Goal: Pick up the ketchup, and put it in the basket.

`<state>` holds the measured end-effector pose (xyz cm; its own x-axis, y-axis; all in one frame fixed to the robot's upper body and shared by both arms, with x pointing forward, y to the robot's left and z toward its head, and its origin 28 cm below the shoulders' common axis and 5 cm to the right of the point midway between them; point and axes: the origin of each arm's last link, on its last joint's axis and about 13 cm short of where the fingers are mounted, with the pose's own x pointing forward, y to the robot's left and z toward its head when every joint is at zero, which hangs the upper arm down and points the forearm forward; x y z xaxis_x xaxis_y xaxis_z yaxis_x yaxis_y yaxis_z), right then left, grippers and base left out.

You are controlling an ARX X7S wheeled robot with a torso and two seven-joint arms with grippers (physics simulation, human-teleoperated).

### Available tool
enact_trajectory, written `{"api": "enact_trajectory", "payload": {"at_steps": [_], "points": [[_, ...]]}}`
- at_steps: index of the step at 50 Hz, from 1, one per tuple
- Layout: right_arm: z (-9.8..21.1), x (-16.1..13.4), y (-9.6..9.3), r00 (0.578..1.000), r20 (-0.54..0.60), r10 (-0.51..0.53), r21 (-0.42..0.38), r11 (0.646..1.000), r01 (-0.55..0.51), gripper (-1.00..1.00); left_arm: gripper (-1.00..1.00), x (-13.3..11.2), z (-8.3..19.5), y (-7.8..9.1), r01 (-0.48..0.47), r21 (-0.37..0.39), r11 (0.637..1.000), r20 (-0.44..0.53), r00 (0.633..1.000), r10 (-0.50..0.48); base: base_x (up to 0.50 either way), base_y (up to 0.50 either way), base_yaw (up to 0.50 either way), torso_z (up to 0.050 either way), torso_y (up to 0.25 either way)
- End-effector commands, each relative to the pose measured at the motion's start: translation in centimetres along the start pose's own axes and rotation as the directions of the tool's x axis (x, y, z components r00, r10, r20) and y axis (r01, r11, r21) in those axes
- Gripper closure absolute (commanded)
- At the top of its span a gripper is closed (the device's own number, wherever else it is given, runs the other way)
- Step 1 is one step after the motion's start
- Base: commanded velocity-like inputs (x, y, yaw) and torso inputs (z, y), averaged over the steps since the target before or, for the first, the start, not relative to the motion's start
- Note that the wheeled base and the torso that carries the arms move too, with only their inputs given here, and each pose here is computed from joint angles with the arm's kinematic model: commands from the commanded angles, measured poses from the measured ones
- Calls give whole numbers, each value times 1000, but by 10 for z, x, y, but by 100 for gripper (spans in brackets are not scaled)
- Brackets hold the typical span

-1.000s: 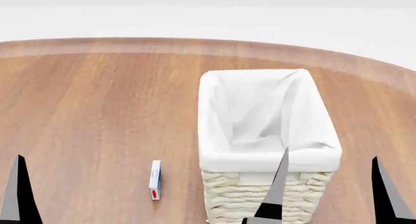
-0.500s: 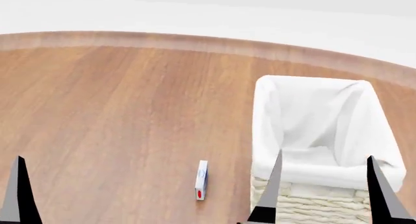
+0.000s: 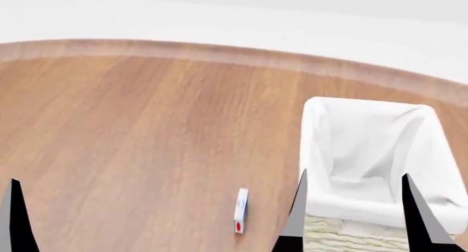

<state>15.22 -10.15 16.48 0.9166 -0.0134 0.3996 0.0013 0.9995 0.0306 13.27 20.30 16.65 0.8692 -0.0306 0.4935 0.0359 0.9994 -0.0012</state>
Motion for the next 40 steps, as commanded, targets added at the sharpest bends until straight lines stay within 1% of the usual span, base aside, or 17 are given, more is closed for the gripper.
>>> {"api": "enact_trajectory", "payload": {"at_steps": [1,24,29,32,40], "points": [[1,0,0,1000,0,8,2,1000,-8,-100,-100,0,2,0,5,-10,1000,8,1000,-5,0,0,0,49,0],[4,-1,0,1000,6,11,3,1000,-11,-100,-100,0,2,1,0,-13,1000,11,1000,0,0,0,0,49,0],[5,-1,0,1000,7,14,2,1000,-14,-100,-100,-1,2,0,11,-8,1000,6,1000,-11,0,0,0,49,-4],[5,-1,1,1000,7,15,2,1000,-15,-100,-100,-1,1,-1,24,16,1000,-8,1000,-24,0,0,0,49,-87],[5,-1,1,1000,8,17,5,1000,-17,-100,-100,-1,0,-1,25,17,1000,-10,1000,-24,0,0,0,47,-151]]}}
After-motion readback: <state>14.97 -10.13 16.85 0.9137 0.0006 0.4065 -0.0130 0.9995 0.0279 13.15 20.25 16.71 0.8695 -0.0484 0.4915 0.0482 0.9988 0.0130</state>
